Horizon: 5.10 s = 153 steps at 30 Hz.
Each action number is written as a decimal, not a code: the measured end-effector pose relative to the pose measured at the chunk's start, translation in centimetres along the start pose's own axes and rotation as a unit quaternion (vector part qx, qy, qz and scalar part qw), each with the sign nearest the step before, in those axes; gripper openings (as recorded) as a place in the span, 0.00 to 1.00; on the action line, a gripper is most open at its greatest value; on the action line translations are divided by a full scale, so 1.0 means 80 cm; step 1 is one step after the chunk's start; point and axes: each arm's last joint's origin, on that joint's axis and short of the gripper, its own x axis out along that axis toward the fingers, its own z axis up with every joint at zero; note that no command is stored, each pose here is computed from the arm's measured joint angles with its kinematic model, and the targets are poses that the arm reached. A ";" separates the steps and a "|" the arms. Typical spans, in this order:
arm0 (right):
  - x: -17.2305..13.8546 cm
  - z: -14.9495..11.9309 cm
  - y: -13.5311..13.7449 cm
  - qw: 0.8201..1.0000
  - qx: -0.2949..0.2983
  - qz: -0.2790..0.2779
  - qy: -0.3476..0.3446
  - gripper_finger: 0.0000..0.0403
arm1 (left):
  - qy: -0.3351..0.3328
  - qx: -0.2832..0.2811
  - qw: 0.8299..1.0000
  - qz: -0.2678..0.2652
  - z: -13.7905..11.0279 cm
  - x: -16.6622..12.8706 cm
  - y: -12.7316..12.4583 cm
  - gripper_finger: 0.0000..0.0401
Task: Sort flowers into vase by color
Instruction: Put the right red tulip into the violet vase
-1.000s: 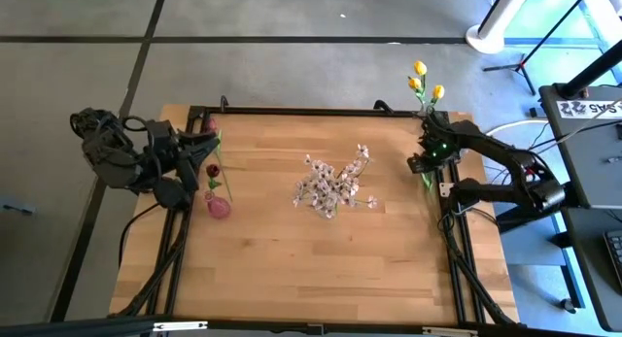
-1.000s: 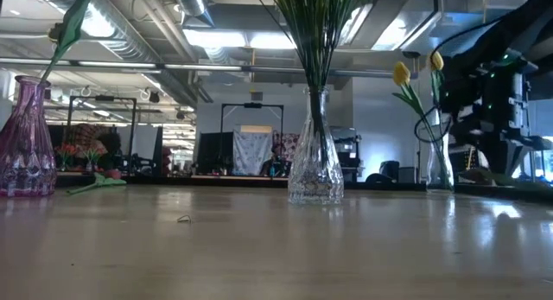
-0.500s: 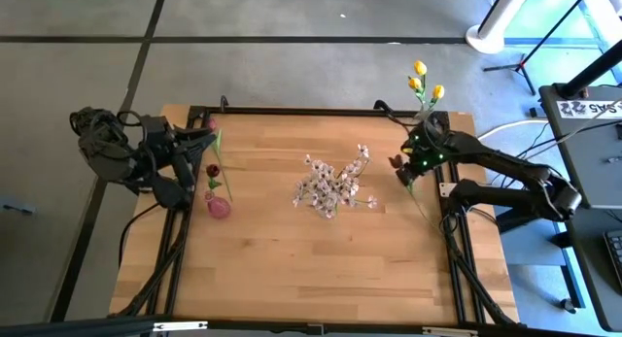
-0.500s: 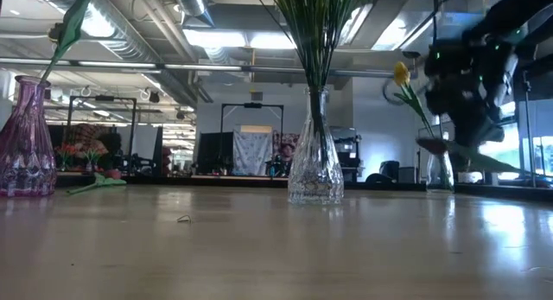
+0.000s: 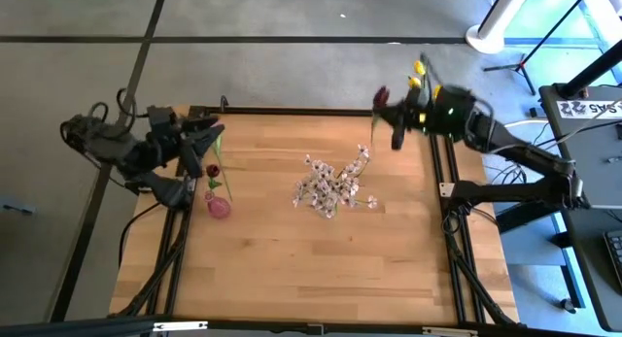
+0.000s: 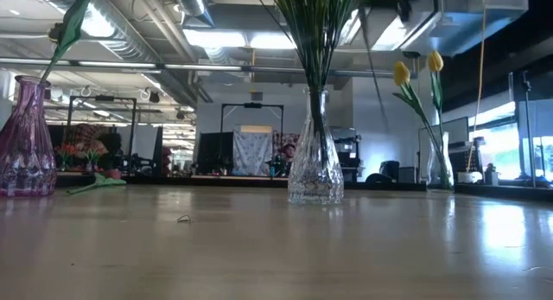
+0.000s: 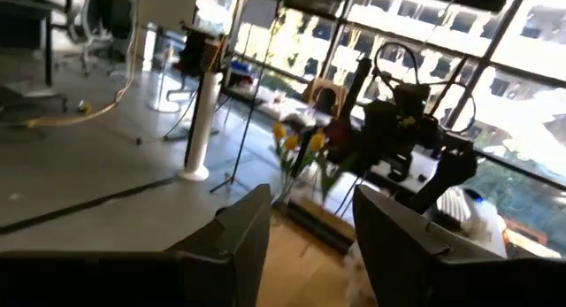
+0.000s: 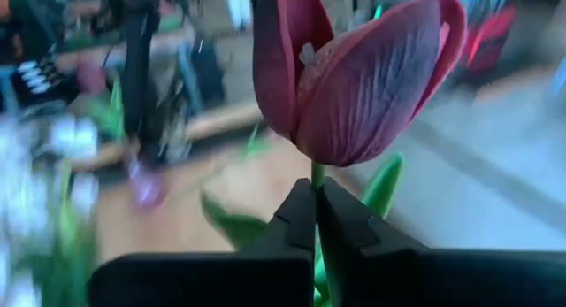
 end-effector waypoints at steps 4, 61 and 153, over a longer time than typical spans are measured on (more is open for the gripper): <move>0.004 0.070 0.005 0.995 -0.071 -0.002 -0.074 0.00 | -0.034 -0.002 0.999 -0.038 0.015 0.024 -0.009 0.45; 0.073 0.167 0.071 0.931 -0.286 0.162 -0.157 0.45 | -0.091 0.160 0.979 -0.083 0.031 0.190 -0.024 0.01; -0.154 0.092 0.029 0.984 -0.160 -0.065 -0.047 0.47 | 0.153 -0.002 0.982 -0.113 -0.043 -0.066 0.137 0.01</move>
